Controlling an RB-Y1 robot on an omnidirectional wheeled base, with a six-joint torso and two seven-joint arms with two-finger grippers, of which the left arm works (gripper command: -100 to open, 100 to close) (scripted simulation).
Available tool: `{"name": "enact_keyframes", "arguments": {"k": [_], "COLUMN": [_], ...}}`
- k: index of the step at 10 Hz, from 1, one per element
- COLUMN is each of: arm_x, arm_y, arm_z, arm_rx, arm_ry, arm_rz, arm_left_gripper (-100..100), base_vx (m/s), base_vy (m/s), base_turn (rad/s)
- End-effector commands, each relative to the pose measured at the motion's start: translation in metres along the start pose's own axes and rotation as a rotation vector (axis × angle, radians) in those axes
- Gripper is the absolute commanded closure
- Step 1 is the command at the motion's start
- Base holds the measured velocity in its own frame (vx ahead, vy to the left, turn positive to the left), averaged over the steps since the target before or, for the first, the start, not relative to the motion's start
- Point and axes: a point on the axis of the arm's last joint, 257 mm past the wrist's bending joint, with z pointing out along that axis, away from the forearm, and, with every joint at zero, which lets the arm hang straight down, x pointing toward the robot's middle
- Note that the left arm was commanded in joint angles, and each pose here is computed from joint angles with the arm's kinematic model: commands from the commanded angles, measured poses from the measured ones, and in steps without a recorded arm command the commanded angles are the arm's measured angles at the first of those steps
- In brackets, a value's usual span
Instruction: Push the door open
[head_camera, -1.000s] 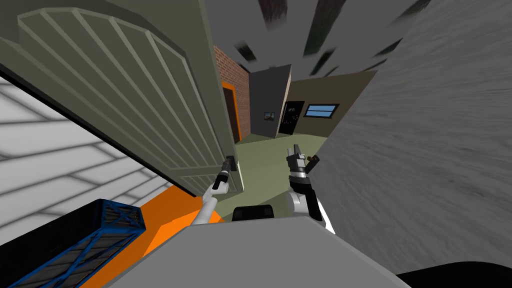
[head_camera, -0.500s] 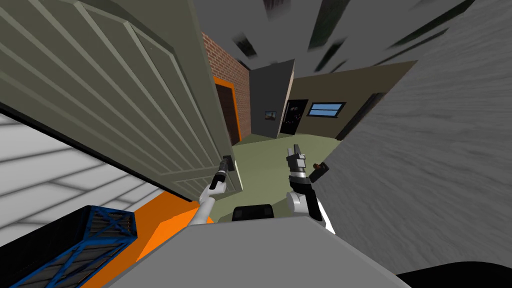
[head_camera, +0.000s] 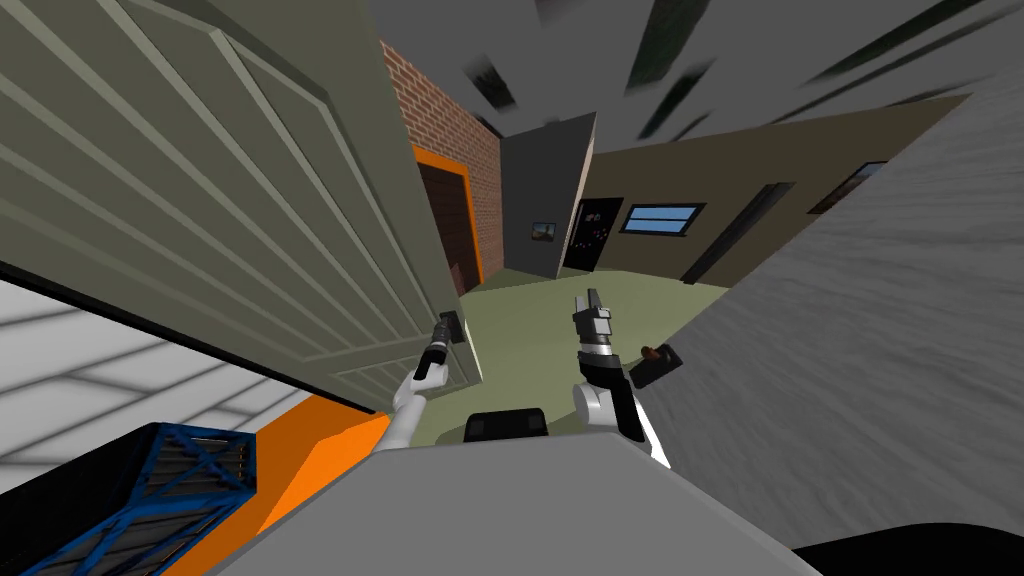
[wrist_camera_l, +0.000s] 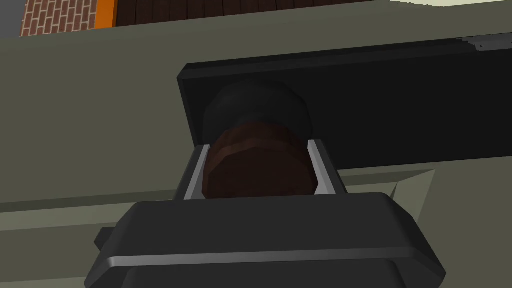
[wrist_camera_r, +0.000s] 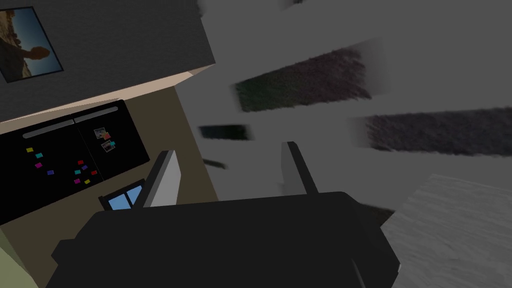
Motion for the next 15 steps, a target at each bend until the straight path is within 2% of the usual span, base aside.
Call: {"name": "enact_keyframes", "arguments": {"k": [1,5,8,10,15], "arm_x": [-0.019,-0.046,-0.055,-0.069,-0.091], "arm_y": [-0.006,-0.006,-0.006,-0.006,-0.004], "arm_z": [0.0021,0.0009,0.0001,-0.0016,-0.0057], "arm_rx": [0.015,0.016,0.016,0.016,0.014], "arm_ry": [-0.029,-0.082,-0.101,-0.132,-0.181], "arm_rz": [0.008,0.006,0.004,-0.001,-0.013], "arm_left_gripper": [100,100,100,100,100], "base_vx": [0.177,0.176,0.137,0.151,0.175], "base_vy": [-0.093,-0.08,-0.058,-0.086,-0.079], "base_turn": [0.097,0.07,0.046,0.082,0.065]}}
